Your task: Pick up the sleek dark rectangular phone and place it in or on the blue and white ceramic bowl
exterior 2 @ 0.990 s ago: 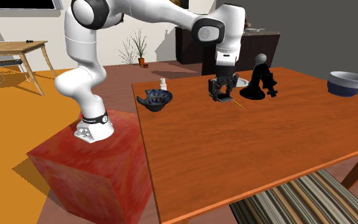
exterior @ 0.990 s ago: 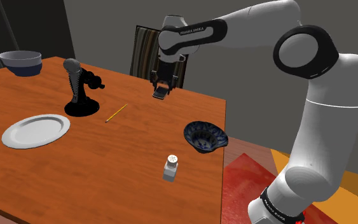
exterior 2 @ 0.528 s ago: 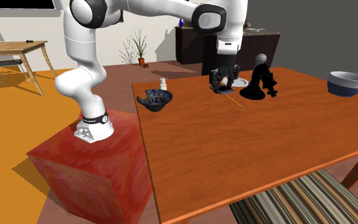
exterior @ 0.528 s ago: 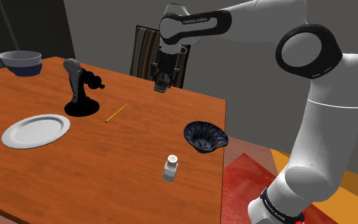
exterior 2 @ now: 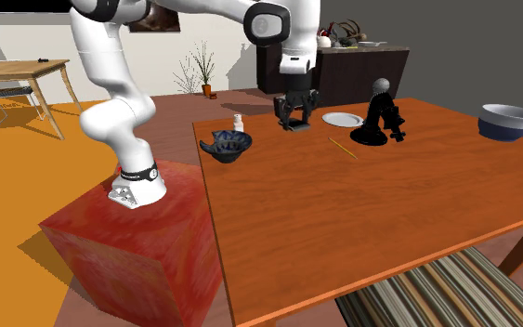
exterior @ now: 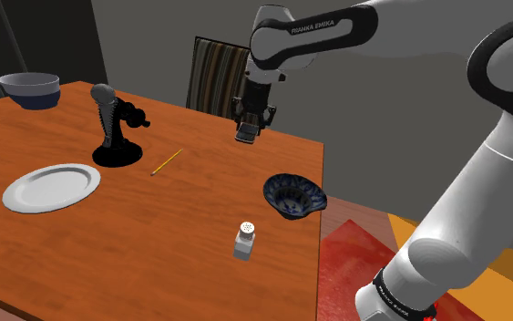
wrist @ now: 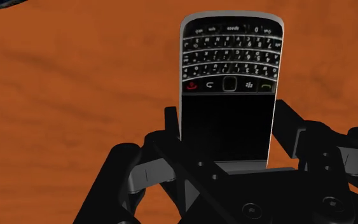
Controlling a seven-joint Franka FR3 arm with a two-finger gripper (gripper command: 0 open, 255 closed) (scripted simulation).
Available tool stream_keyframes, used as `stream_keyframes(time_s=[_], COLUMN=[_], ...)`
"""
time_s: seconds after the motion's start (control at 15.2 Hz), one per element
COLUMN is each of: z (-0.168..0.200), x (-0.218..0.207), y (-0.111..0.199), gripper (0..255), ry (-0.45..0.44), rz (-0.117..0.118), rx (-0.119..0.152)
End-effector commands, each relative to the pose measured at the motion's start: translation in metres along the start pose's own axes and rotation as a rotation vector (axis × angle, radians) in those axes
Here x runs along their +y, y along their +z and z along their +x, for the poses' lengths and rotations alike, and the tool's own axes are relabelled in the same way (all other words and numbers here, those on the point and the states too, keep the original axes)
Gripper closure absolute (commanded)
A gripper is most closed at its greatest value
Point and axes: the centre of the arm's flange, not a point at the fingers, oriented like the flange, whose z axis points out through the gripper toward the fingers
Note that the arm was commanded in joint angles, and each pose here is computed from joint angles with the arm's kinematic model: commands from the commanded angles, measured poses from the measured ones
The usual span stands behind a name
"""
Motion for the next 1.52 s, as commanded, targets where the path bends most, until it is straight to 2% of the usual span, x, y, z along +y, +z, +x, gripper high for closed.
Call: stream_keyframes(time_s=[0.0,0.99,1.45], z=[-0.017,-0.15,-0.155], x=[0.022,0.168,0.176], y=[0.0,-0.009,0.023], gripper=[255,255,255], ry=[0.001,0.001,0.001], rz=[0.0,0.0,0.0], rx=[0.0,0.0,0.0])
